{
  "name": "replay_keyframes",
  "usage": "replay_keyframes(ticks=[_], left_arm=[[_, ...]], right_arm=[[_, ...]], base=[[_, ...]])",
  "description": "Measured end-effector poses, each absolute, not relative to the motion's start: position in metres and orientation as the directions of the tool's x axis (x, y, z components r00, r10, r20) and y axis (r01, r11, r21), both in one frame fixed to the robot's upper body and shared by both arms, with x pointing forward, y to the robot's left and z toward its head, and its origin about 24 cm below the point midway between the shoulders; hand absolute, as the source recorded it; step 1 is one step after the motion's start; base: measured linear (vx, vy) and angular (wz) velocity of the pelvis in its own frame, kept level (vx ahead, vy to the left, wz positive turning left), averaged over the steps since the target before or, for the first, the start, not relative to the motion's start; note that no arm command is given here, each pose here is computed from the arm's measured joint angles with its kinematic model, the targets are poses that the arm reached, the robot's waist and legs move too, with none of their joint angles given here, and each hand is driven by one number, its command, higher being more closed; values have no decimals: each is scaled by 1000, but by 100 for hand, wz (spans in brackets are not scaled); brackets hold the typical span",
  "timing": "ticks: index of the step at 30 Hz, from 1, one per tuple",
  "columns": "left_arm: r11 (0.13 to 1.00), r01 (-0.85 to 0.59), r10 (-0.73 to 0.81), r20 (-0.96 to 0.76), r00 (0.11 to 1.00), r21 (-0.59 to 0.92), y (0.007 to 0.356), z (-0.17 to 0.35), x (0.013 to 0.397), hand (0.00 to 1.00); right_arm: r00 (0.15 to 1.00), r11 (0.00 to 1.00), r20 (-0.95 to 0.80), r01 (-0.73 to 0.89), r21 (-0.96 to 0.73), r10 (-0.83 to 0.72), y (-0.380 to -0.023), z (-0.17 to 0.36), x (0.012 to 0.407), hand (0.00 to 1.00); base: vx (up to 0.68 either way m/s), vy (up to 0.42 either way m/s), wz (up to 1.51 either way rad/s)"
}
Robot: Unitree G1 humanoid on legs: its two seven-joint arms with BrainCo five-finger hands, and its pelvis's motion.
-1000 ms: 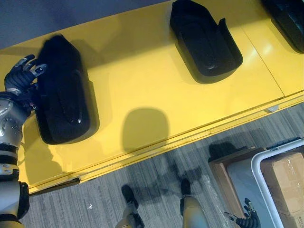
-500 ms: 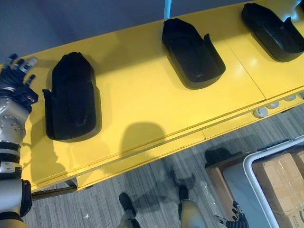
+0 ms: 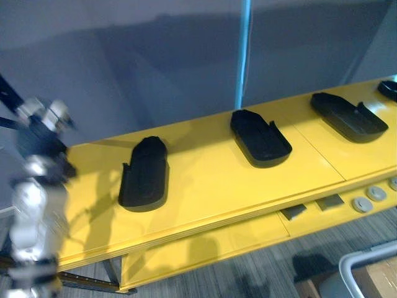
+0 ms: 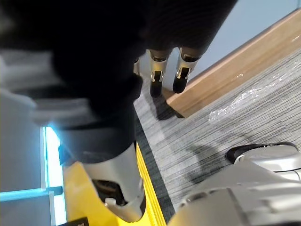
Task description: Walk over and take plastic housings, then place them on the shelf
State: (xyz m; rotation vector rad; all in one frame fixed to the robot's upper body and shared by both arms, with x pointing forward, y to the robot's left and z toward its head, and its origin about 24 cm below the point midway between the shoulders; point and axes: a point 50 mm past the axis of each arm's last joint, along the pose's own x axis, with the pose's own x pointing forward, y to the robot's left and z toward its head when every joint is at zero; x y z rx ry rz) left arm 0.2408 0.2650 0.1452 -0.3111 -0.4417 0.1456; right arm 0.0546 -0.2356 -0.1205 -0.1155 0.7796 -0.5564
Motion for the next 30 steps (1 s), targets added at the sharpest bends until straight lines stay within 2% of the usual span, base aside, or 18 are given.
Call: replay_keyframes(ticks=[4, 7, 10, 18, 23, 30], left_arm=[[922, -70, 138, 154, 978, -382, 224, 73, 207, 100], [912, -36, 82, 95, 992, -409, 205, 54, 203, 100], [911, -70, 96, 44, 994, -407, 206, 39, 203, 100], [917, -67, 81, 17, 997, -394, 197, 32, 232, 100], [932, -103, 129, 53, 990, -346, 209, 43, 262, 100], [927, -129, 178, 108, 978, -352, 222, 61, 281, 100]], right_arm=[[518, 827, -659, 460, -323, -546, -236, -123, 35, 0], [502, 827, -672, 455, -330, -544, -235, -126, 31, 0], [497, 830, -678, 446, -337, -542, -236, -126, 29, 0], [515, 835, -668, 436, -335, -537, -240, -125, 39, 0], [553, 844, -645, 427, -324, -527, -243, -123, 55, 0], [565, 850, -641, 423, -315, -519, -243, -123, 61, 0]], base=[[-21, 10, 19], [0, 0, 0], [16, 3, -8], [43, 1, -4], [15, 3, -12], [-6, 12, -15]])
